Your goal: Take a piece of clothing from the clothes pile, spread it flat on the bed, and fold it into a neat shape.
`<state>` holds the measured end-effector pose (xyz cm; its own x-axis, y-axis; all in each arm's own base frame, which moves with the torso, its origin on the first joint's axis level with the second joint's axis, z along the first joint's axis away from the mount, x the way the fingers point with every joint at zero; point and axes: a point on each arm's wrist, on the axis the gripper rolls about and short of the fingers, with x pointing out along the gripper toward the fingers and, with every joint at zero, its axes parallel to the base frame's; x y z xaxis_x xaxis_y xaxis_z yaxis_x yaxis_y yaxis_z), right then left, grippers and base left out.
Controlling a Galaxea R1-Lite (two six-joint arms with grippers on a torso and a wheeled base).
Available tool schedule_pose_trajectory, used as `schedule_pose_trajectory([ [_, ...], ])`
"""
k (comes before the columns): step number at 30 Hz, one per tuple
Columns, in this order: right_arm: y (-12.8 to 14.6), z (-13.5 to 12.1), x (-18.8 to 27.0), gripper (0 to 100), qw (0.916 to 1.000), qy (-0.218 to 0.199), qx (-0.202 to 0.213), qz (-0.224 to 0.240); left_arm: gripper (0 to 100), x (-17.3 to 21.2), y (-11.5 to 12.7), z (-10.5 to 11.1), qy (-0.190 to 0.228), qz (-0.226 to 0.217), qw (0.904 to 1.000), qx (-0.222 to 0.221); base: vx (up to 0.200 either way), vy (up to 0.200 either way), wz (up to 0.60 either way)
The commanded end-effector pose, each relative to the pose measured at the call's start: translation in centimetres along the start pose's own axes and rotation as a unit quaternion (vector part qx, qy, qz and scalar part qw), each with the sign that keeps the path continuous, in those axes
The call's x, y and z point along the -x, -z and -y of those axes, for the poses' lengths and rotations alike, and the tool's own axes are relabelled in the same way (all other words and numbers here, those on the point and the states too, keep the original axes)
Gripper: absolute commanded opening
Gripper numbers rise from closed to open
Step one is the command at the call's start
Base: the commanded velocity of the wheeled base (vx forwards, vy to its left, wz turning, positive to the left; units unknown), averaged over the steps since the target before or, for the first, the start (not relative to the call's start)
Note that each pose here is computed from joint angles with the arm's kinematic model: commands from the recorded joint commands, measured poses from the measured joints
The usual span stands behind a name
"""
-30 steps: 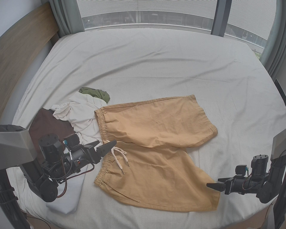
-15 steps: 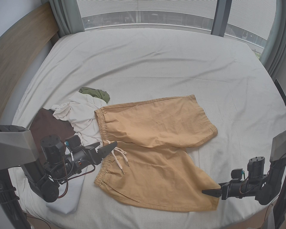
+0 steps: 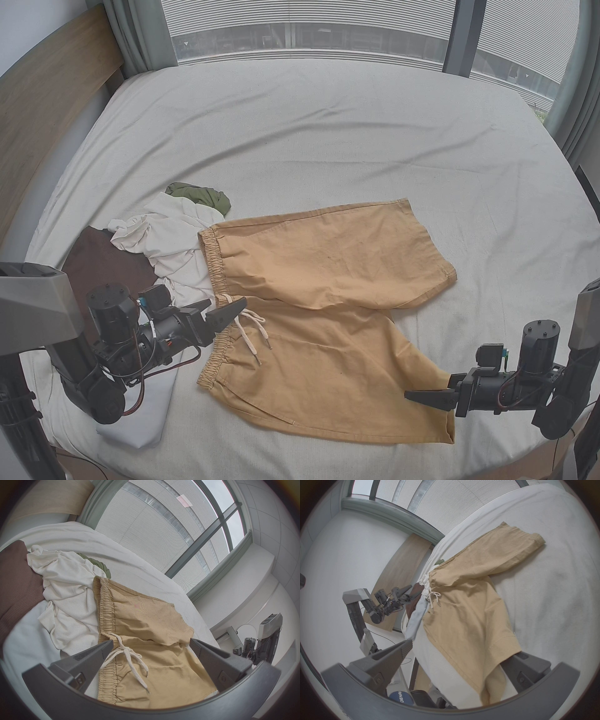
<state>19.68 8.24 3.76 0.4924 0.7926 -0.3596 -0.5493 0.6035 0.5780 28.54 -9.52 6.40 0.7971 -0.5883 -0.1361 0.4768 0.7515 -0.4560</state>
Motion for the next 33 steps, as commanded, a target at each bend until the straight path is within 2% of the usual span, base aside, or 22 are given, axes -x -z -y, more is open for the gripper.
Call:
schedule_pose_trajectory([
  [1, 0.6, -0.9, -0.3, 100, 0.9997, -0.016, 0.002, -0.018, 100, 0.0, 0.0, 0.0, 0.0, -0.001, 1.0, 0.0, 0.0, 0.0, 0.0],
  [8, 1.5, -1.8, -1.4, 100, 0.998, -0.042, 0.01, -0.047, 100, 0.0, 0.0, 0.0, 0.0, -0.001, 1.0, 0.0, 0.0, 0.0, 0.0],
  [18, 2.7, -2.0, -2.8, 100, 0.9948, -0.055, 0.008, -0.085, 100, 0.0, 0.0, 0.0, 0.0, 0.0, 1.0, 0.0, 0.0, 0.0, 0.0],
  [23, 3.0, -2.0, -2.9, 100, 0.9942, -0.054, 0.005, -0.093, 100, 0.0, 0.0, -0.1, 0.0, 0.0, 1.0, 0.001, 0.0, 0.0, 0.0],
  [27, 4.4, -1.2, -3.2, 100, 0.9912, -0.041, -0.004, -0.126, 100, 0.0, 0.0, 0.0, 0.0, 0.0, 1.0, 0.0, 0.0, 0.0, 0.0],
  [31, 4.0, -1.1, -3.0, 100, 0.9928, -0.034, -0.001, -0.115, 100, 0.0, 0.0, -0.1, -0.001, 0.0, 1.0, 0.001, 0.0, 0.0, 0.0],
  [33, 3.2, -1.3, -2.6, 100, 0.9949, -0.035, 0.007, -0.094, 100, 0.0, 0.0, -0.1, -0.001, -0.001, 1.0, 0.001, 0.0, 0.0, 0.0],
])
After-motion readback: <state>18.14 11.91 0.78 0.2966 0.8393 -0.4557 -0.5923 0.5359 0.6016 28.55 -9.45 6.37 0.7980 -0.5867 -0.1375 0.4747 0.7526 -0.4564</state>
